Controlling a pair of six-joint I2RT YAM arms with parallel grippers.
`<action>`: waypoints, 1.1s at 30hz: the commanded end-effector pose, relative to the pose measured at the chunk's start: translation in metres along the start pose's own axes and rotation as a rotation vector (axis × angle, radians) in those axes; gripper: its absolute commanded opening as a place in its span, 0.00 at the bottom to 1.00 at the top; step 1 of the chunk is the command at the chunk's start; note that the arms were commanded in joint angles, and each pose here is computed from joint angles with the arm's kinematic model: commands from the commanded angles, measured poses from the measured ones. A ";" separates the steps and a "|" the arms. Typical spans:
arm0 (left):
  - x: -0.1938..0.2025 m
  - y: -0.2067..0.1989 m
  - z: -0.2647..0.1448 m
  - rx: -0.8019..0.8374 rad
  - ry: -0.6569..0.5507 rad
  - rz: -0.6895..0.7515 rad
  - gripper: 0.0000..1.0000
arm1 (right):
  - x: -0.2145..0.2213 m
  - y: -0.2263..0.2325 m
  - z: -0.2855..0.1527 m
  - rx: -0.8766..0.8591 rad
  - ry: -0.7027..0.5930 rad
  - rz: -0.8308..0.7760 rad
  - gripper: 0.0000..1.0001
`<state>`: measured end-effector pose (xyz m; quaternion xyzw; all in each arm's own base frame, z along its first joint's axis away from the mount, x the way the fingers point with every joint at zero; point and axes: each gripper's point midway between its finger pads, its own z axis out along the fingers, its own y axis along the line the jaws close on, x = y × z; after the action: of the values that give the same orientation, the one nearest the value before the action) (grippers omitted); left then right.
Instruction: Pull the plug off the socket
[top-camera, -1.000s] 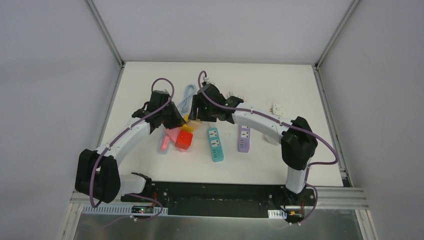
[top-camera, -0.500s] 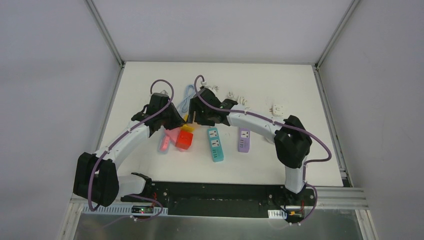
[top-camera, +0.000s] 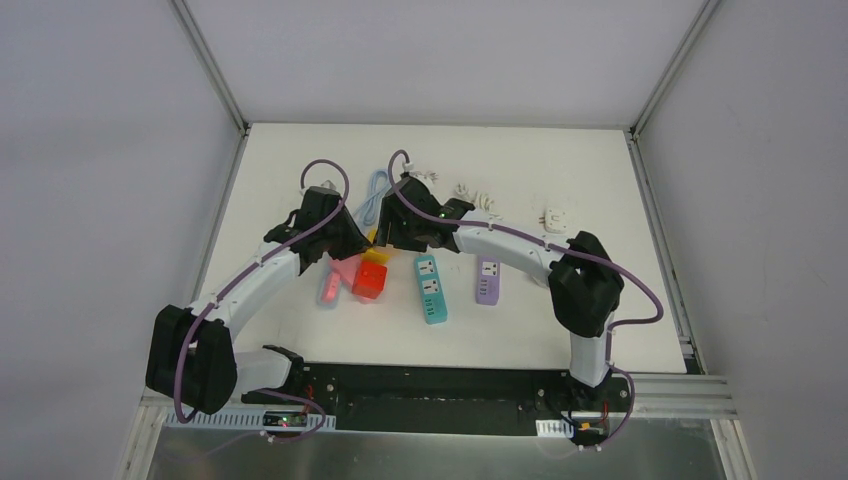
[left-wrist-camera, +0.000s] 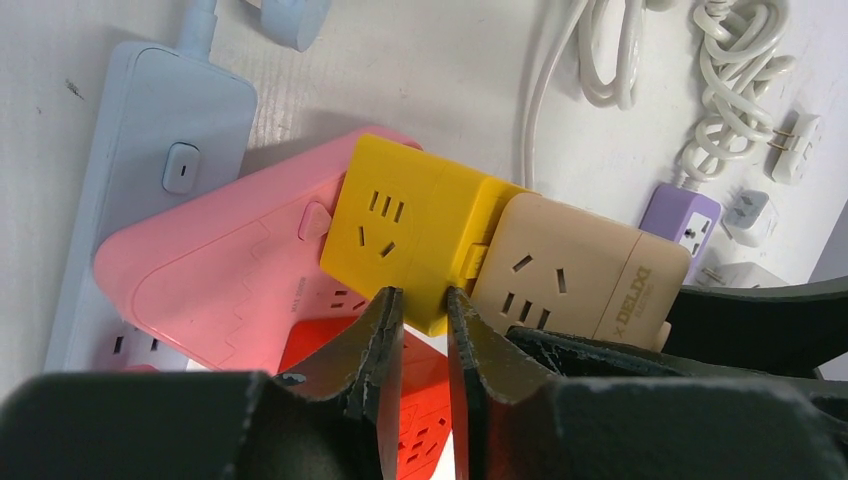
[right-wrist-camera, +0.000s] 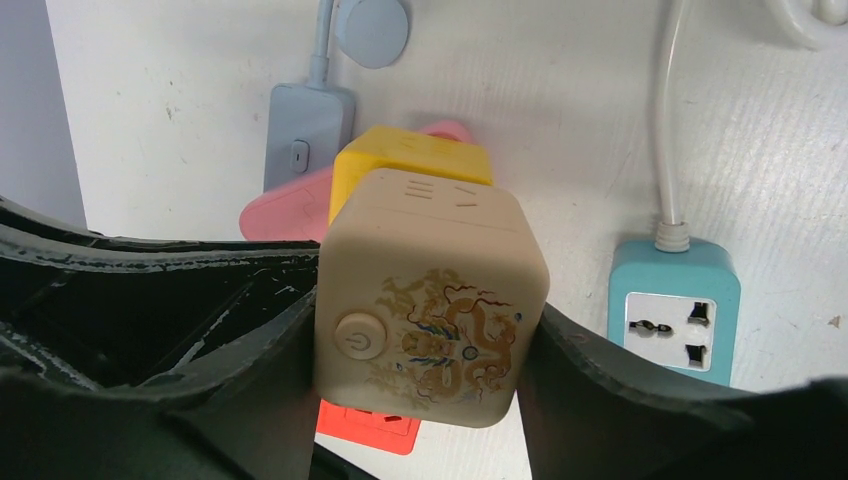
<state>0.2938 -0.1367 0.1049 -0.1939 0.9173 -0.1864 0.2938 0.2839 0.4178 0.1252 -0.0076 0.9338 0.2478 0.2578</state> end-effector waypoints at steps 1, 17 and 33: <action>0.040 0.061 0.004 -0.246 0.128 0.034 0.16 | -0.033 0.045 -0.043 -0.203 -0.063 0.046 0.00; 0.047 0.068 0.008 -0.270 0.153 0.038 0.13 | -0.036 0.053 -0.046 -0.300 -0.029 0.077 0.00; 0.051 0.072 0.008 -0.277 0.161 0.040 0.13 | -0.041 0.050 -0.056 -0.226 -0.115 -0.005 0.00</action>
<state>0.2958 -0.1356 0.1022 -0.1965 0.9183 -0.1777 0.2941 0.2875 0.4222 0.1288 -0.0303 0.9303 0.2274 0.2861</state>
